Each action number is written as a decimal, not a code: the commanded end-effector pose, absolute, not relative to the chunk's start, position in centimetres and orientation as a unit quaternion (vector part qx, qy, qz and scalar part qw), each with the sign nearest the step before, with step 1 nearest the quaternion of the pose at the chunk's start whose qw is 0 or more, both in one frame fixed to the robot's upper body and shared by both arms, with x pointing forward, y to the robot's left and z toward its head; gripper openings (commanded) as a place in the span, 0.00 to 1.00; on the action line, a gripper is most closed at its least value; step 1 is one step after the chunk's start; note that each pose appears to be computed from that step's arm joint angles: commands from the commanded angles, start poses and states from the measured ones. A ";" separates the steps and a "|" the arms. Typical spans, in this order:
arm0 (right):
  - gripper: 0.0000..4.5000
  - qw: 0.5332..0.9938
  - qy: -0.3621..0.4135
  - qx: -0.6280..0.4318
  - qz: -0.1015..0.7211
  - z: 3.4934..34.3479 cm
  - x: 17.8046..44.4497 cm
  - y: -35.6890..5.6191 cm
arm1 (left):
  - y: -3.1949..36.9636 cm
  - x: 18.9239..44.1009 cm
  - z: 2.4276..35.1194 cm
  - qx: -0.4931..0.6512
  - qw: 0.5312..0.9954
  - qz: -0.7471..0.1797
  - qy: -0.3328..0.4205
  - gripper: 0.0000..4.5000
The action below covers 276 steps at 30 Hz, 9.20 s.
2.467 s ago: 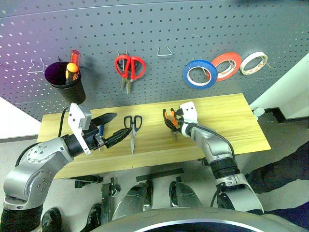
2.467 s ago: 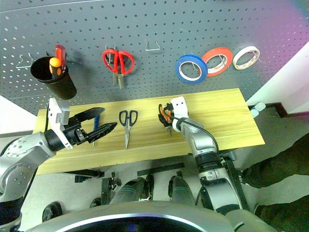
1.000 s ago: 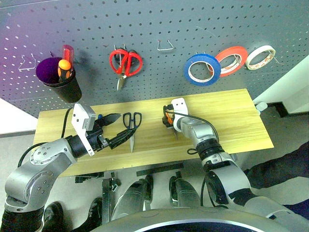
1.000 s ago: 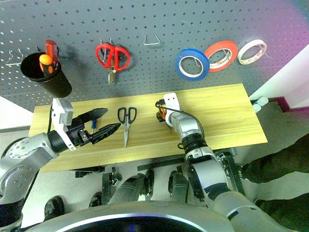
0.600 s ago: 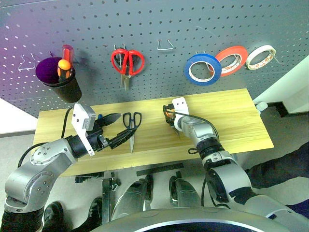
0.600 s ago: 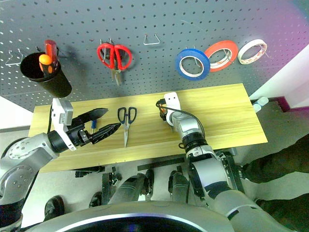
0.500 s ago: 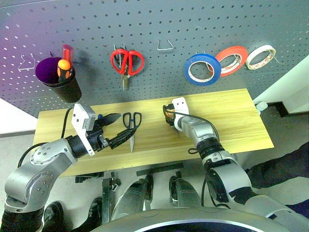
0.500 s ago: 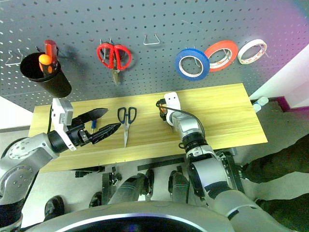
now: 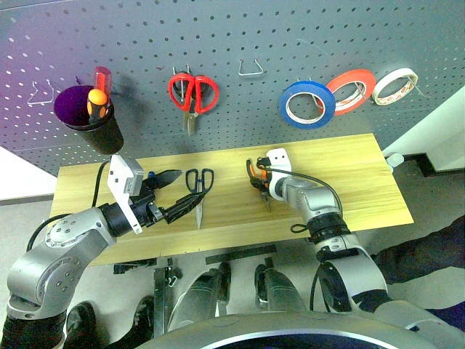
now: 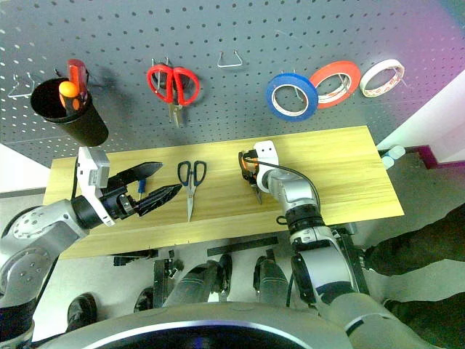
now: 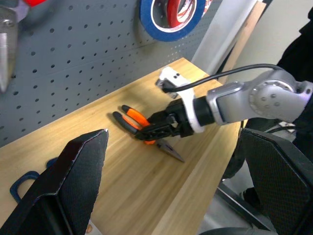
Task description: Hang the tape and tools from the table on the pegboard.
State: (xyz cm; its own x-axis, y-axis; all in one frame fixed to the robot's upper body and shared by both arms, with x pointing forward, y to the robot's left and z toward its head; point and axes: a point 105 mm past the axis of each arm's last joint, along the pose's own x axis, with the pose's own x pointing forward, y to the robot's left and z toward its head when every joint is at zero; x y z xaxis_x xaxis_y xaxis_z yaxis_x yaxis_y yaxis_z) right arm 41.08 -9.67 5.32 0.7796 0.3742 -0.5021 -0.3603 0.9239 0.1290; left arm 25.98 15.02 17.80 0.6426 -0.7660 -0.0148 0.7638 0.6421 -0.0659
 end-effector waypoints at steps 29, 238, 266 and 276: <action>0.60 0.936 -0.020 0.134 0.325 16.8 38.6 -10.1 | 15.2 27.8 19.8 -0.009 0.906 -0.422 -0.038 1.00; 0.99 0.940 -0.297 -0.037 0.161 26.6 44.4 -3.9 | 13.9 26.4 20.6 -0.041 0.914 -0.401 -0.058 1.00; 0.99 0.928 -0.333 -0.006 0.168 28.5 43.5 -4.7 | 13.7 26.5 20.5 -0.044 0.912 -0.404 -0.056 1.00; 0.99 0.919 -0.357 0.009 0.169 29.5 42.9 -4.8 | 13.7 26.5 20.4 -0.045 0.913 -0.402 -0.054 1.00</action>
